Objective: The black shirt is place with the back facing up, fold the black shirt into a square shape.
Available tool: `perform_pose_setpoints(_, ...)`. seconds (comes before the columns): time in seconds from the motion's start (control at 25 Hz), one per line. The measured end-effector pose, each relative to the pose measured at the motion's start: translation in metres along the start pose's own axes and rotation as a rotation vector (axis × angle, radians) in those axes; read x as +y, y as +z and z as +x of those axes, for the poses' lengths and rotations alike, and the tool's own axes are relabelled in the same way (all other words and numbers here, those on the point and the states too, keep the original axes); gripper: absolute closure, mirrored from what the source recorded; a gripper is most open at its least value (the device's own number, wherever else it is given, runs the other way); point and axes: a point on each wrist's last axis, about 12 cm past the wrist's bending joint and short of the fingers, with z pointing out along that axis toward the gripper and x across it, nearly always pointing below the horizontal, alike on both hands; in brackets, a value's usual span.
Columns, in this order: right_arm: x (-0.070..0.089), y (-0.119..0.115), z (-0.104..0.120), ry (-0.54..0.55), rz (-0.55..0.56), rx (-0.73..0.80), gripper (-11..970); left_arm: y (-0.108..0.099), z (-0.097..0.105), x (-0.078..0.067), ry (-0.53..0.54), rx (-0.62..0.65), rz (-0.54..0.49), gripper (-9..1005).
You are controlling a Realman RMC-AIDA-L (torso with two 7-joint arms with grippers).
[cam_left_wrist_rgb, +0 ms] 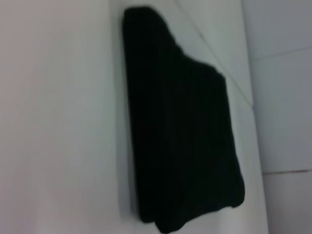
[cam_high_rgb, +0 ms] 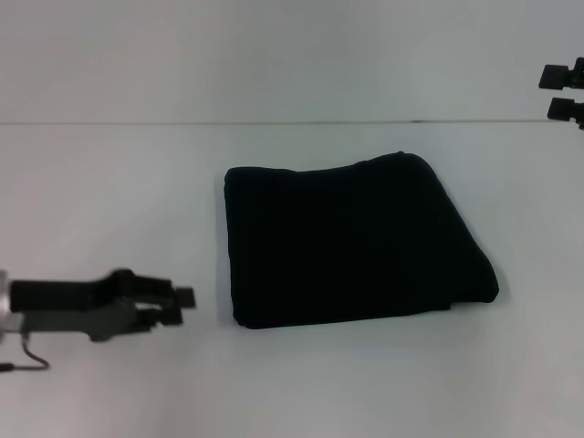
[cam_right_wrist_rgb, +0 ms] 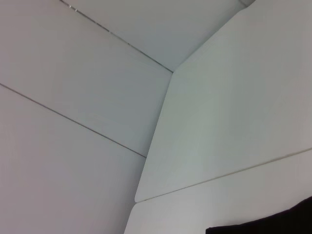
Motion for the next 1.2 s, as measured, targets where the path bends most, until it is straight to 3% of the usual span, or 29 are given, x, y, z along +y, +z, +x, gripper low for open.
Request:
perform_pose_setpoints(0.36,0.006,0.004,-0.006,-0.015,-0.007,0.014,252,0.053,0.010,0.006,-0.025,0.024,-0.057,612)
perform_pose_setpoints(1.2,0.004,0.001,-0.008,-0.015,-0.002,-0.007,252,0.079,0.003,0.010,-0.056,-0.045,-0.097,586)
